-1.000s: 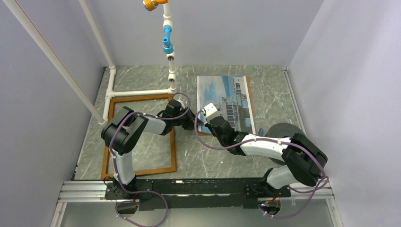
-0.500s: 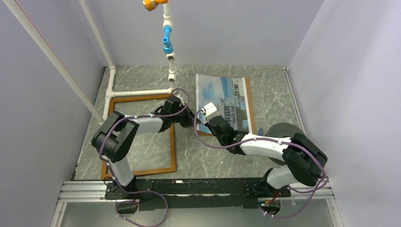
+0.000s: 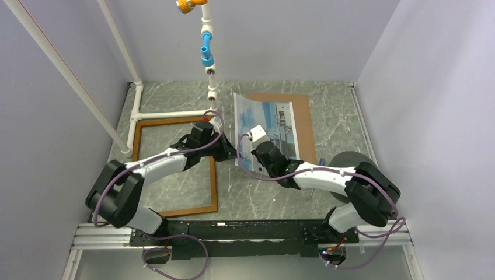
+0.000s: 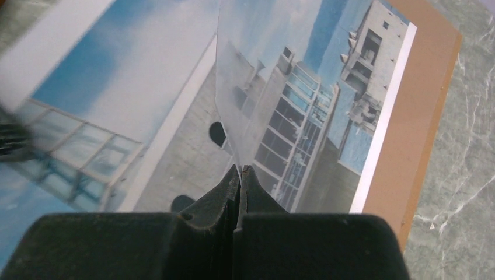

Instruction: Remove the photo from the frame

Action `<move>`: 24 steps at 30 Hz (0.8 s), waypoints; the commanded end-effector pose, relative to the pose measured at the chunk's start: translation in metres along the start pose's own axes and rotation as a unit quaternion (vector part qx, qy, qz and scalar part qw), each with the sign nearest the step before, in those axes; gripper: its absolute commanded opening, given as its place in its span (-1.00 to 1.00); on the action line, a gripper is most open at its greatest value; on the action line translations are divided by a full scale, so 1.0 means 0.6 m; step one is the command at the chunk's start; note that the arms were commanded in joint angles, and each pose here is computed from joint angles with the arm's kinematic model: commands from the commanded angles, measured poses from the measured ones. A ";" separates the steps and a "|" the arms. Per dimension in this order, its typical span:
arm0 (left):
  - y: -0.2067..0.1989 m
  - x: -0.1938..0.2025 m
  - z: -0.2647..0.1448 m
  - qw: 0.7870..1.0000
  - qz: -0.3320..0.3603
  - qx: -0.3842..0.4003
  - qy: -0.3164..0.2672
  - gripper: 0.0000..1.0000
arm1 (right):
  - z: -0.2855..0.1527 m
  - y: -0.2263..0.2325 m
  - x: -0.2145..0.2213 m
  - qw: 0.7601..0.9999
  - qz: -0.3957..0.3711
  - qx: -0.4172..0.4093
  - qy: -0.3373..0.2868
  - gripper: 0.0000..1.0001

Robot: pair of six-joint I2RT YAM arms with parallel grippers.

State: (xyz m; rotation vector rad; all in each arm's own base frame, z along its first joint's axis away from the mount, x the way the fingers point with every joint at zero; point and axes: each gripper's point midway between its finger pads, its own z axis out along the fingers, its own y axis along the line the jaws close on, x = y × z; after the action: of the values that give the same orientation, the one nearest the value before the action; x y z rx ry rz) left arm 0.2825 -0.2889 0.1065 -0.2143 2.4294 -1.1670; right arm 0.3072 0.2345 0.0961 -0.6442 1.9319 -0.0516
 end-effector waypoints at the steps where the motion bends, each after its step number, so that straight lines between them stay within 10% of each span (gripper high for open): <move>1: 0.004 0.017 -0.049 0.999 0.044 -0.009 -0.001 -1.00 | 0.007 -0.004 -0.018 1.000 0.018 0.012 -0.007 -1.00; 24: 0.078 0.052 -0.277 0.989 0.077 -0.098 -0.075 -1.00 | 0.023 0.016 0.007 1.000 0.009 0.001 0.021 -1.00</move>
State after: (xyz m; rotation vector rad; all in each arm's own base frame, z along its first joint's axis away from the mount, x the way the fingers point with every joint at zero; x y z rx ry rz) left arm 0.1887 -0.1658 0.1397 -0.1849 2.3857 -0.8805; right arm 0.3089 0.2382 0.0768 -0.6729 1.9750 -0.0766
